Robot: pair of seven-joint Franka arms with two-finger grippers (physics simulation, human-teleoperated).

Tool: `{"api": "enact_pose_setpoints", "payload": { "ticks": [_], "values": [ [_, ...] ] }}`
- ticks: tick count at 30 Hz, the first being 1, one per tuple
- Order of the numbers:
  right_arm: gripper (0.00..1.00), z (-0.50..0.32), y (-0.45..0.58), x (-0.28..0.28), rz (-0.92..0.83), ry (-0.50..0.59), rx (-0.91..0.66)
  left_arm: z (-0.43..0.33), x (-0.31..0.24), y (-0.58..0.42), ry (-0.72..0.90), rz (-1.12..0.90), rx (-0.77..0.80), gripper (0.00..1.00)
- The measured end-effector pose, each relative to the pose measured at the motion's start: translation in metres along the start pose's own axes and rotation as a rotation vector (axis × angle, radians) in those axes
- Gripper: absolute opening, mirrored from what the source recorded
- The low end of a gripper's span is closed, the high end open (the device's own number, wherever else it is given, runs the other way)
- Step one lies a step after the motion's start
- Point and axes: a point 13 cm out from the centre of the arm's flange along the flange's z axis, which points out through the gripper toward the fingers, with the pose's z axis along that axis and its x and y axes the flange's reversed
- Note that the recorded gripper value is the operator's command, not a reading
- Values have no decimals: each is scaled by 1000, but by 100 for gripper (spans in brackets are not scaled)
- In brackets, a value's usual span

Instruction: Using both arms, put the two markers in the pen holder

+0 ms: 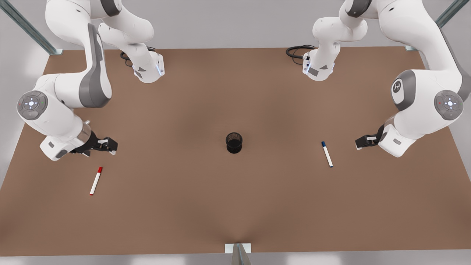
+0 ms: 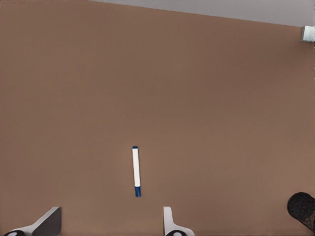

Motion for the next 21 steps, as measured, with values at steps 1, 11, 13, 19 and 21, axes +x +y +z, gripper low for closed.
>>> {"api": "enact_pose_setpoints", "payload": {
  "ticks": [1,11,13,19,21],
  "values": [
    [100,3,-1,-1,4,3,1,1,0,-1,1,14,0,100],
    [100,195,-129,-8,189,148,-1,229,23,-38,120,-5,-19,100],
    [100,236,-154,-5,212,160,-5,255,28,-31,97,-38,-12,100],
    [100,328,-192,-6,230,136,-3,294,20,3,24,-102,4,100],
    [100,361,-200,-9,225,121,3,305,18,6,15,-96,3,100]
  ]
}}
